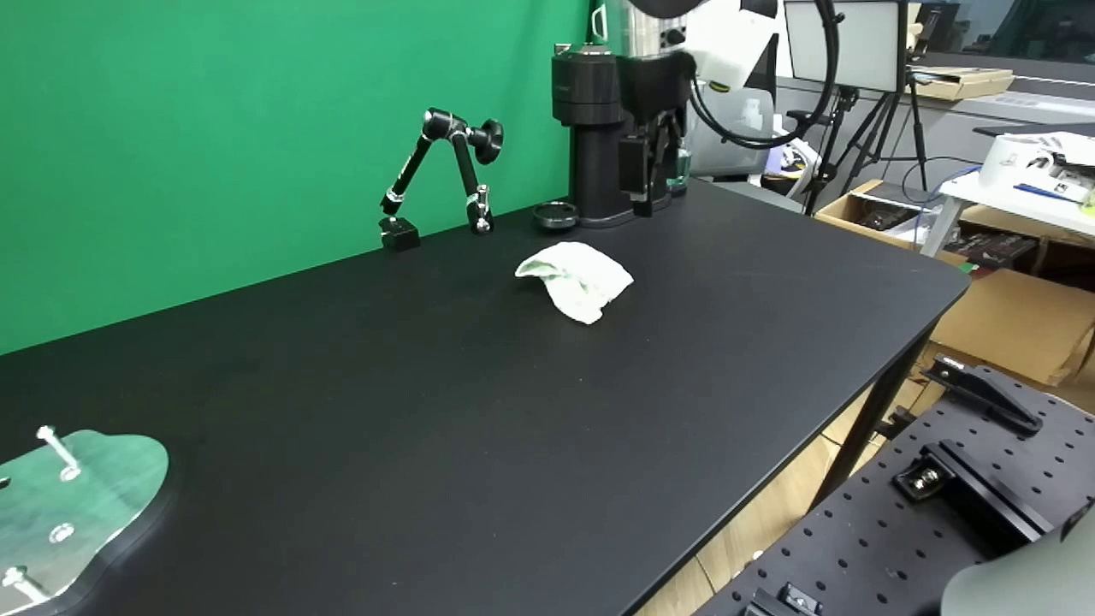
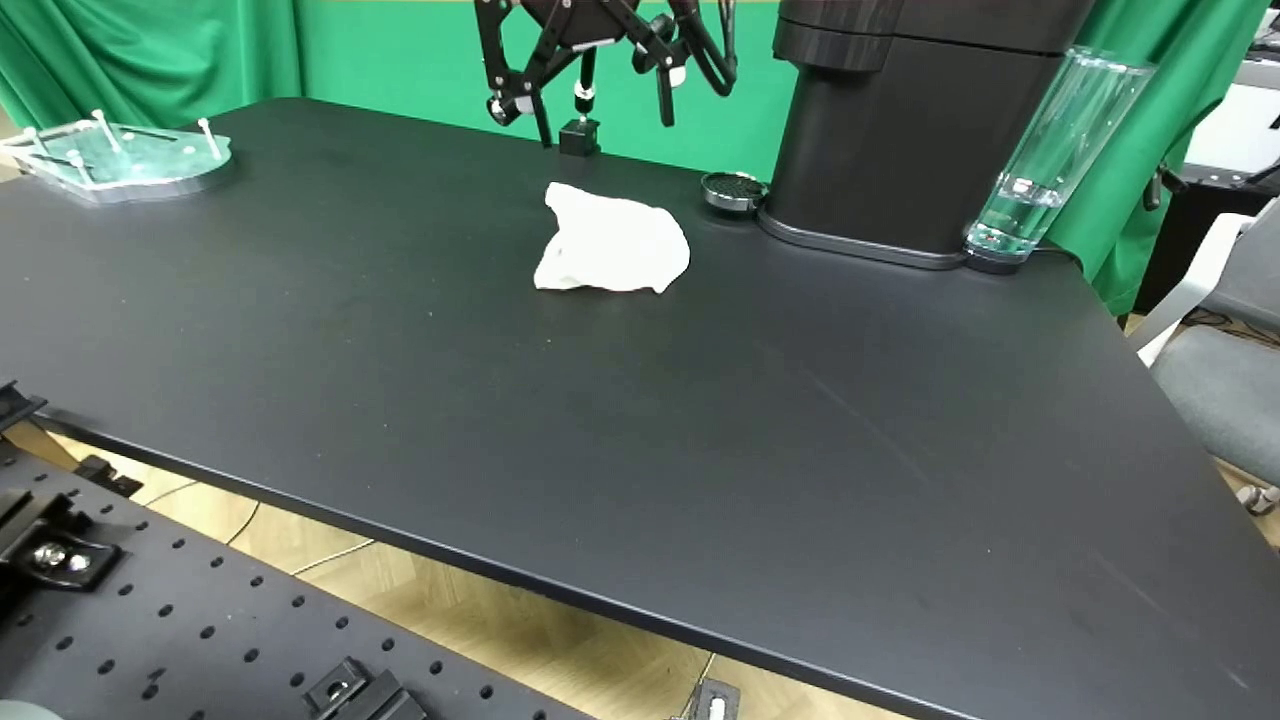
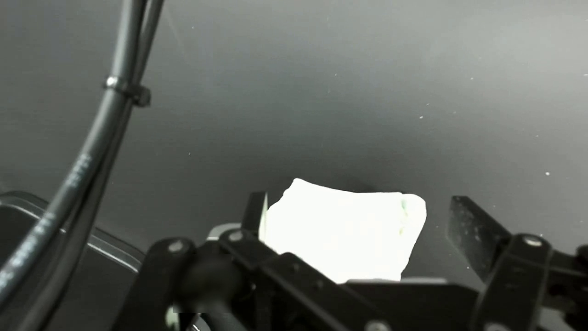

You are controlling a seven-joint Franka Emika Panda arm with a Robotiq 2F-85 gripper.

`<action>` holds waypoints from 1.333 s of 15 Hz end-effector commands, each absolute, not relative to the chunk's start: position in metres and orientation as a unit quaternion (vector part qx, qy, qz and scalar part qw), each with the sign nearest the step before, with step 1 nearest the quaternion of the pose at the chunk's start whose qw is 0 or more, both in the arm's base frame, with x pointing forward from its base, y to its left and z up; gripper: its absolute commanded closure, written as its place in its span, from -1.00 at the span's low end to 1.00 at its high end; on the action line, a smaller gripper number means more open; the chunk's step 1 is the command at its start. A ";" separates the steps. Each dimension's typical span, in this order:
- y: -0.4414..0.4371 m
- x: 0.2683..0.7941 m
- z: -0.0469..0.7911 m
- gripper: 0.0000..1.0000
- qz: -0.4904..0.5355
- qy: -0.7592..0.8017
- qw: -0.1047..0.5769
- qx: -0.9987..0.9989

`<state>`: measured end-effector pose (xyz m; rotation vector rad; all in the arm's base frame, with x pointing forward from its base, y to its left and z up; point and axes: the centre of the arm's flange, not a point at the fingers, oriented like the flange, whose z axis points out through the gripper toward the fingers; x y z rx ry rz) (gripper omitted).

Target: Put the cloth on the black rod

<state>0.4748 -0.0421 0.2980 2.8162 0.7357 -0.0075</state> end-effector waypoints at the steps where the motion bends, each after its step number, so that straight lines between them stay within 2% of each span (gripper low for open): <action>1: -0.022 0.505 0.277 -1.00 0.026 0.269 0.164 0.949; 9: 0.005 0.530 0.248 -1.00 0.089 0.228 0.113 0.963; 20: 0.008 0.545 0.207 -1.00 0.108 0.229 0.096 0.963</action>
